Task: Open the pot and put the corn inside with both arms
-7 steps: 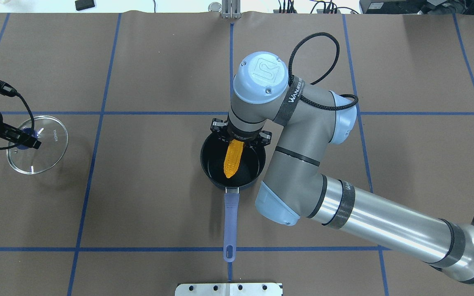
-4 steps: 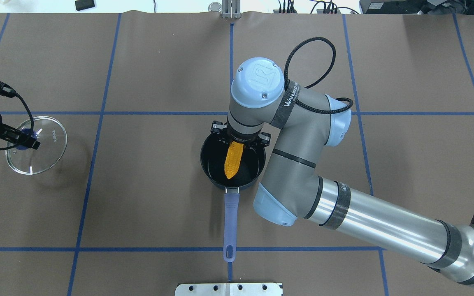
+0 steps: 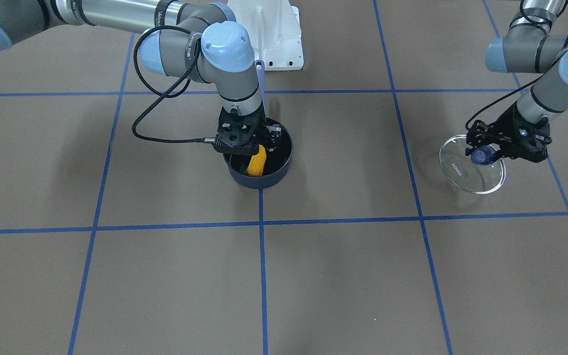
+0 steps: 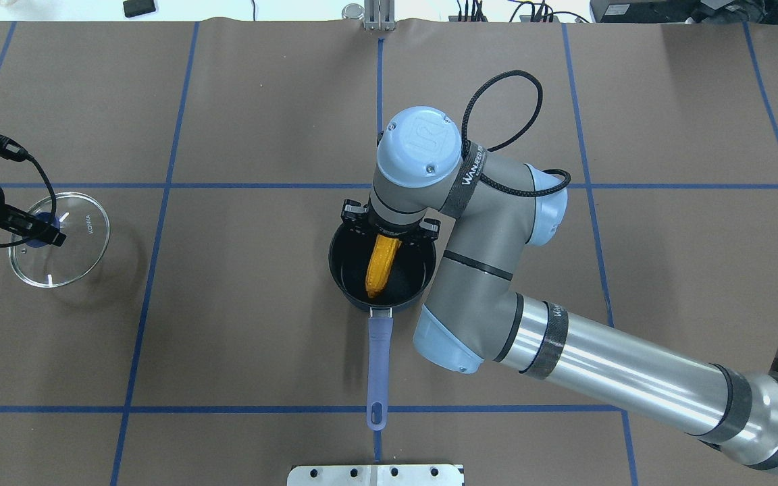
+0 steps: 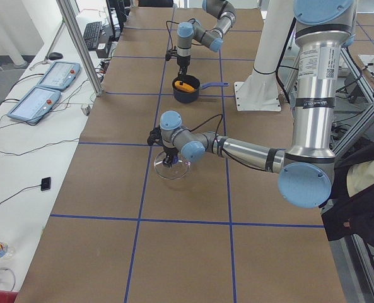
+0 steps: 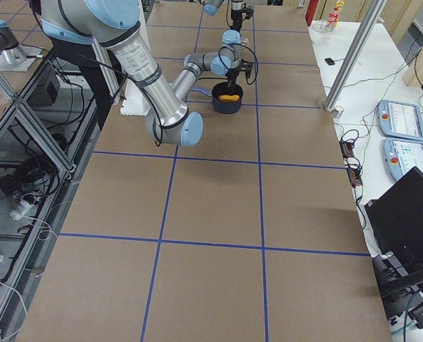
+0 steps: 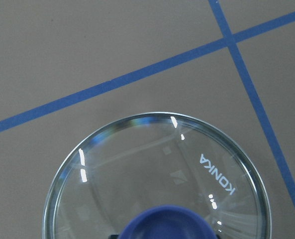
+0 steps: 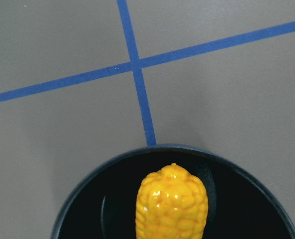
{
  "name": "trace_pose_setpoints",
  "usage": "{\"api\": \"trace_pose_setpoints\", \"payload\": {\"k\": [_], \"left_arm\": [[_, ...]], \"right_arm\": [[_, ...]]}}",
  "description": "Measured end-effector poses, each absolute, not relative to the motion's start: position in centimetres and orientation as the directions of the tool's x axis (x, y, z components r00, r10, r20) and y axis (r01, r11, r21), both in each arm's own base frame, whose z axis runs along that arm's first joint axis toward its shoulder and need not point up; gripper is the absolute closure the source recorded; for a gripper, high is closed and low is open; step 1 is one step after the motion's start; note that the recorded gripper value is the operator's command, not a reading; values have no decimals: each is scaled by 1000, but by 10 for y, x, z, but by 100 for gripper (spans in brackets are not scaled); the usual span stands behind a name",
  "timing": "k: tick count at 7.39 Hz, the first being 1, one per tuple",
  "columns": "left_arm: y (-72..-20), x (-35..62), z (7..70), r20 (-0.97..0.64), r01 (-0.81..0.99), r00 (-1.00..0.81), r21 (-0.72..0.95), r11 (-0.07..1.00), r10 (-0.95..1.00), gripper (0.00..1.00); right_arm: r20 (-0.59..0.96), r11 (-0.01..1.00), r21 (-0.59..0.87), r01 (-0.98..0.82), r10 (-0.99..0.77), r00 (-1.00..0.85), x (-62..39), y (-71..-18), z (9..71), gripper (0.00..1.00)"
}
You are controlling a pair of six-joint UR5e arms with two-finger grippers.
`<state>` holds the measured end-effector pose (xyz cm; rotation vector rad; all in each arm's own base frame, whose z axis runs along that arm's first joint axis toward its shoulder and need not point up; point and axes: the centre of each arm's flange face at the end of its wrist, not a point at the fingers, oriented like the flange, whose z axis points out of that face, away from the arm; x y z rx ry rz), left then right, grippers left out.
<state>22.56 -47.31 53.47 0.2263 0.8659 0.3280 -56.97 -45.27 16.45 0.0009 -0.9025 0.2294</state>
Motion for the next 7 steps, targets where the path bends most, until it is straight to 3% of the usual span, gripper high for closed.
{"api": "trace_pose_setpoints", "payload": {"k": [7], "left_arm": [[-480,233,555,-690,-188,633,303,934,351,51]], "right_arm": [[825,971,-64,-231,181,535,-538,-464,137,0]]}}
